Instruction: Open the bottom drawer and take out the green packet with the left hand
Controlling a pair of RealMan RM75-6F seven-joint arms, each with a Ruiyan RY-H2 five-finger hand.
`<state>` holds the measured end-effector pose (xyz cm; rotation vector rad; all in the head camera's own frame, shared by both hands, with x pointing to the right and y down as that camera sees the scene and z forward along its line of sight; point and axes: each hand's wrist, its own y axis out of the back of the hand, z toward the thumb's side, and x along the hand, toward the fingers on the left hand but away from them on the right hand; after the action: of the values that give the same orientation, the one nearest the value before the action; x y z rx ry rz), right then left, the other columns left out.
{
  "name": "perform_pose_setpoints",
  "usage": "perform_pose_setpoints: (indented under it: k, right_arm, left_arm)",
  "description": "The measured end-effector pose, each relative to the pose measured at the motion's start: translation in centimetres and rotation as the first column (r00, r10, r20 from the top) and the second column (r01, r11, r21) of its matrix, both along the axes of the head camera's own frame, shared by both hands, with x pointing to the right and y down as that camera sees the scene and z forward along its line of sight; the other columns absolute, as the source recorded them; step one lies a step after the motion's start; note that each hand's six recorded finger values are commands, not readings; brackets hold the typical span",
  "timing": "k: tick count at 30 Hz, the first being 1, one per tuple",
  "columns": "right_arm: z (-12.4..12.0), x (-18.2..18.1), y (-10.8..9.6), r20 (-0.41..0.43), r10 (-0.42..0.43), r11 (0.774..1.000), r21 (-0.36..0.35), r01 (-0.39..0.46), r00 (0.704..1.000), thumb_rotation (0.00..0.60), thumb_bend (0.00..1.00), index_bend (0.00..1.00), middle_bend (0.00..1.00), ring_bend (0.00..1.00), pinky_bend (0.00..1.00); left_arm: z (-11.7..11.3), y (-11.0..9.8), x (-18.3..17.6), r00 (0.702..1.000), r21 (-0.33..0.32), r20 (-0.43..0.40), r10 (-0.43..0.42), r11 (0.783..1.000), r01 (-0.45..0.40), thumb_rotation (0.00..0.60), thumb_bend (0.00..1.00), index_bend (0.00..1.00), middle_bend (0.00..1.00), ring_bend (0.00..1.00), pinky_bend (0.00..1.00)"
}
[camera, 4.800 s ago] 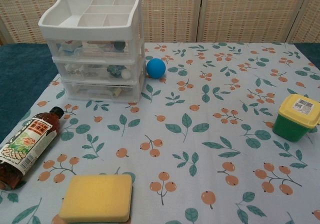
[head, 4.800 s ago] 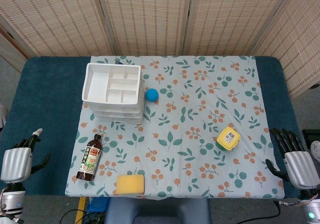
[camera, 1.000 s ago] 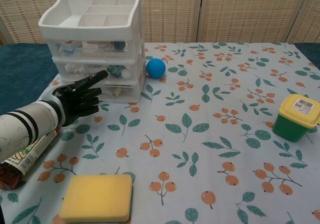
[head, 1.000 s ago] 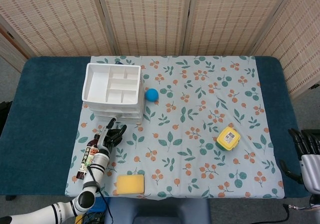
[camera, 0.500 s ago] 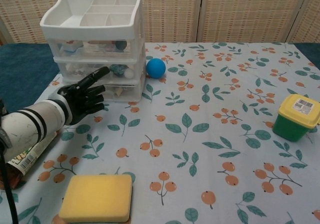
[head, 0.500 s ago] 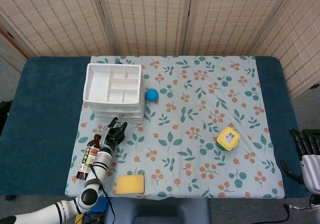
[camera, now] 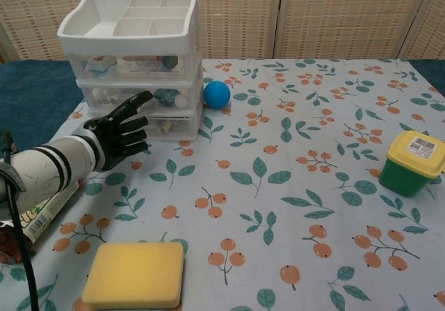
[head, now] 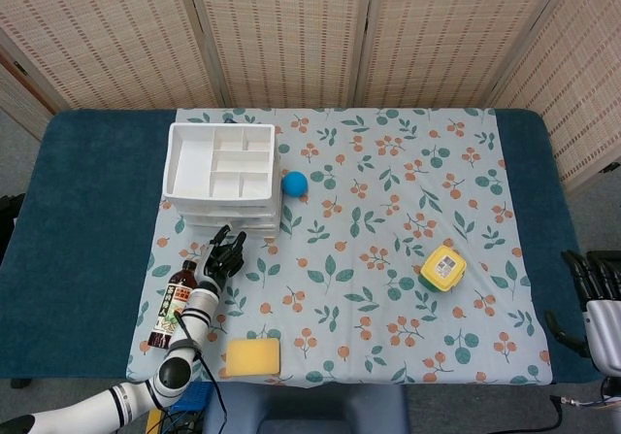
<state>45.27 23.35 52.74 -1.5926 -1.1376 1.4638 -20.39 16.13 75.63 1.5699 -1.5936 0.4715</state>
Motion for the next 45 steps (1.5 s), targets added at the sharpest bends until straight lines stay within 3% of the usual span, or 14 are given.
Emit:
perform_pose_setpoints:
  k: [15,32,34,39,45]
  right_arm:
    - [0.1,0.0,-0.1,0.0,0.0,1.0,-0.003,0.0,1.0,0.6,0.36,0.0,0.07,0.0,0.0]
    - [0.1,-0.2,-0.2,0.008,-0.011,1.0,0.0,0.011,1.0,0.6,0.36,0.0,0.07,0.0,0.0]
    - [0.2,-0.2,-0.2,0.01,-0.011,1.0,-0.001,0.011,1.0,0.6,0.36,0.0,0.07,0.0,0.0]
    - [0.2,-0.1,-0.2,0.009,-0.009,1.0,0.0,0.009,1.0,0.6,0.36,0.0,0.07,0.0,0.0]
    - [0.1,-0.1,-0.2,0.009,-0.01,1.0,0.001,0.01,1.0,0.6,0.36,0.0,0.07,0.0,0.0]
  left_arm:
    - [0.3,0.3,-0.4,1.0,-0.017,0.002,-0.003,1.0,0.003,0.6,0.29,0.34,0.96,1.0,1.0]
    - [-0.5,2.1,-0.9,1.0,-0.027,-0.021,0.008,1.0,-0.009,0.6,0.28,0.35,0.96,1.0,1.0]
    - [-0.6,2.2,-0.9,1.0,-0.027,-0.02,0.013,1.0,-0.014,0.6,0.28,0.33,0.96,1.0,1.0]
    - [-0.8,2.8,-1.1,0.999,-0.033,-0.012,0.034,0.999,-0.034,0.6,0.28,0.13,0.96,1.0,1.0]
    - [-1.2,3.6,-1.7,0.999,-0.042,0.003,0.052,0.998,-0.052,0.6,0.28,0.05,0.94,1.0,1.0]
